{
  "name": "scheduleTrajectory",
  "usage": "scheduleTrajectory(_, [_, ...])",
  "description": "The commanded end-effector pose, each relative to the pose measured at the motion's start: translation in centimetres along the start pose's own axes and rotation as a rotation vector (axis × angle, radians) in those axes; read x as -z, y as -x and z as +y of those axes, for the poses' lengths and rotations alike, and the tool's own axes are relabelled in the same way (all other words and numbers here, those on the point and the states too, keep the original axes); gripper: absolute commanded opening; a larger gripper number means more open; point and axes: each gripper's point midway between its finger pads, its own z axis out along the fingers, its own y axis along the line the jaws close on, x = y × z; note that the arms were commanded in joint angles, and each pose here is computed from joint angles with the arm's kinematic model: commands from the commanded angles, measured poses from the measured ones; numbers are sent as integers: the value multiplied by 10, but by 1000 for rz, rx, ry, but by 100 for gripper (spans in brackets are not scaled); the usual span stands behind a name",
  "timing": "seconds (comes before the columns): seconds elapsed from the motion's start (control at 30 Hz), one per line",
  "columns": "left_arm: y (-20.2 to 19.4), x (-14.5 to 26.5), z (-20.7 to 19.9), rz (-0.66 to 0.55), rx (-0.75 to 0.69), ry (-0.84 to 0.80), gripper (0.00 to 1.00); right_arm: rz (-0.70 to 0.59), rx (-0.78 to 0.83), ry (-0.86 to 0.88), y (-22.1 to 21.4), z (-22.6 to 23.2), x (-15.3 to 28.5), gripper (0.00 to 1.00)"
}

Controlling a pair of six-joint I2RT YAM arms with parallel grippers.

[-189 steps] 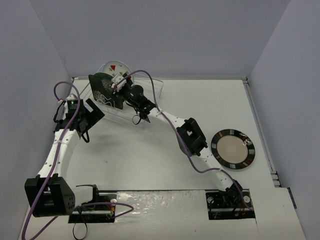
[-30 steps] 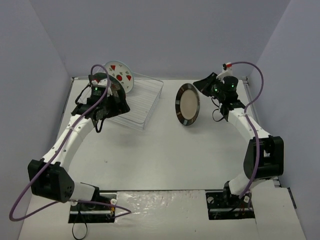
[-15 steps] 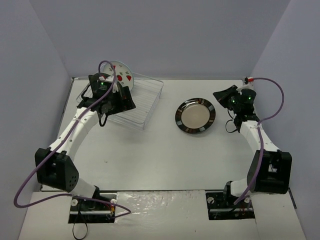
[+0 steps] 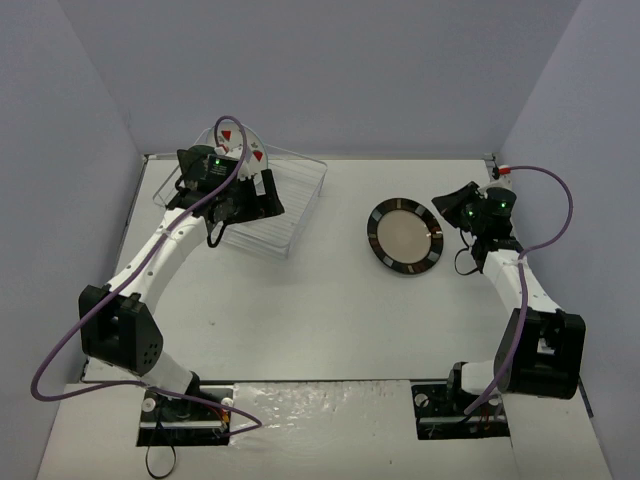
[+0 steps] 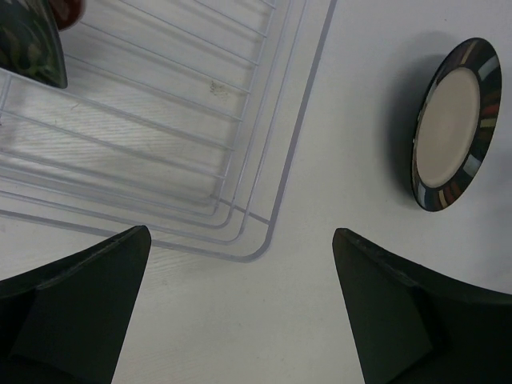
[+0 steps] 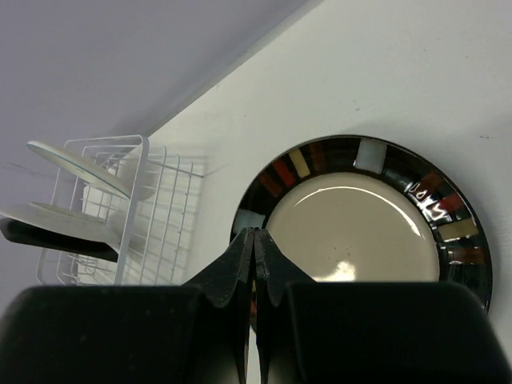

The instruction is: Load the plates into the dish rack

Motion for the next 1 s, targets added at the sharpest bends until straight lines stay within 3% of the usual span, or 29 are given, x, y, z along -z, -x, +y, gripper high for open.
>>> scheduleTrajectory(0.0, [32,9,-33,-98,-84,-77,97,-36,42,4,6,-4,1,0])
scheduleTrajectory(0.5, [26,-23,-77,-38,-174,-139,97,235,163,-117,-102,-38,-90,0])
scheduleTrajectory(0.73, [14,-44,-92,17,-241,-125,97,285,227,-239,-128,-61,-121,0])
scheduleTrajectory(0.97, [11,-60,-102,43,-294,-120,97,287,222,-299,-135,-72,-120,0])
